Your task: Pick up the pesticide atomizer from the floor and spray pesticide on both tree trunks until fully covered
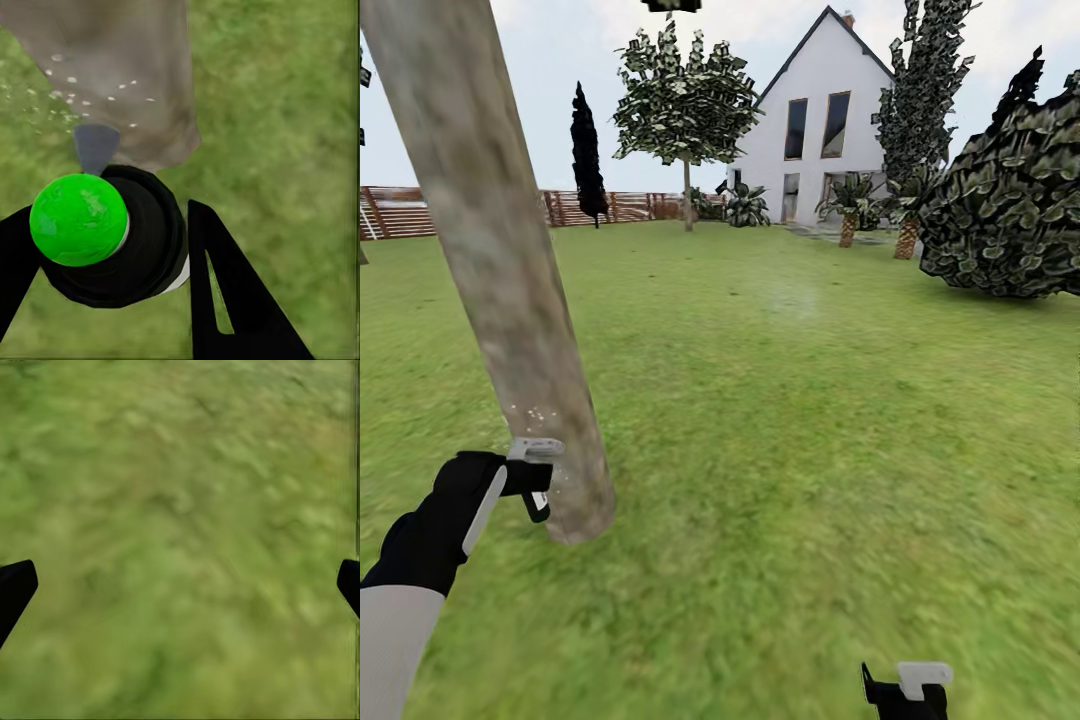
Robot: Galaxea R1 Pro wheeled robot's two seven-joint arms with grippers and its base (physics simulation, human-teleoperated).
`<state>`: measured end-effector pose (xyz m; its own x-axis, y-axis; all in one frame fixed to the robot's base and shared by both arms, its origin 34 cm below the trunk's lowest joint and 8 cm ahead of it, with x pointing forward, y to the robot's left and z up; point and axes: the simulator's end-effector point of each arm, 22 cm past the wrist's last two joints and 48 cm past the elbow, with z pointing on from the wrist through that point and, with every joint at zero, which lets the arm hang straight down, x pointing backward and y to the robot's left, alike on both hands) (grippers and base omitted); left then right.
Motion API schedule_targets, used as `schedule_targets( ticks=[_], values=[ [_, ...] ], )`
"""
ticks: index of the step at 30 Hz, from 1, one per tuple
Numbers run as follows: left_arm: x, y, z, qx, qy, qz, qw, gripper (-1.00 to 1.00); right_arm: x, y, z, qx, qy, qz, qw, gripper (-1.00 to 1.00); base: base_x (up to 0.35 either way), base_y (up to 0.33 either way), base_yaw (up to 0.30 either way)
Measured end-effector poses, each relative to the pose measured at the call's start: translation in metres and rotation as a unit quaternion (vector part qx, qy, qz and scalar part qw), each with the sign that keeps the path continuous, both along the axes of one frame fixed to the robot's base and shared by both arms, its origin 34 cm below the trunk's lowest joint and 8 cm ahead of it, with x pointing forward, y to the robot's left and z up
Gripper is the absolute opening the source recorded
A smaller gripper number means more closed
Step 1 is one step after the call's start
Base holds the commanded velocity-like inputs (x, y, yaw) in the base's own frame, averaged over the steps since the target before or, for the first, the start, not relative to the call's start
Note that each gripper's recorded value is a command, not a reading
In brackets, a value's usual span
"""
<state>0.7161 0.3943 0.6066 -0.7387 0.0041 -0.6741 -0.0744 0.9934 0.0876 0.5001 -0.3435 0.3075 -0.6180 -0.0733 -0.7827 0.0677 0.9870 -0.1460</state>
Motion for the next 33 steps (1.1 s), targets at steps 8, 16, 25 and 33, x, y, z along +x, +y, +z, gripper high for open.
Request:
schedule_targets(
  ticks=[8,16,25,33],
  values=[
    [-0.013,0.01,-0.045,-0.003,0.033,0.01,0.9994,-1.0,0.0,0.0,0.0,0.0,0.0,0.0,1.0,1.0,0.001,-0.27,0.23],
    [-0.007,0.014,-0.044,0.0,0.022,0.015,0.9996,-1.0,0.0,-0.001,0.0,0.0,0.0,0.0,1.0,1.0,0.052,-0.27,0.171],
    [-0.009,0.017,-0.046,0.005,0.023,0.018,0.9996,-1.0,0.0,0.0,0.0,0.0,0.0,0.001,1.0,1.0,0.068,-0.27,0.001],
    [-0.018,0.037,-0.061,0.032,0.037,0.047,0.9977,-1.0,0.0,0.0,0.0,0.0,0.0,0.0,1.0,1.0,0.0,-0.27,0.116]
  ],
)
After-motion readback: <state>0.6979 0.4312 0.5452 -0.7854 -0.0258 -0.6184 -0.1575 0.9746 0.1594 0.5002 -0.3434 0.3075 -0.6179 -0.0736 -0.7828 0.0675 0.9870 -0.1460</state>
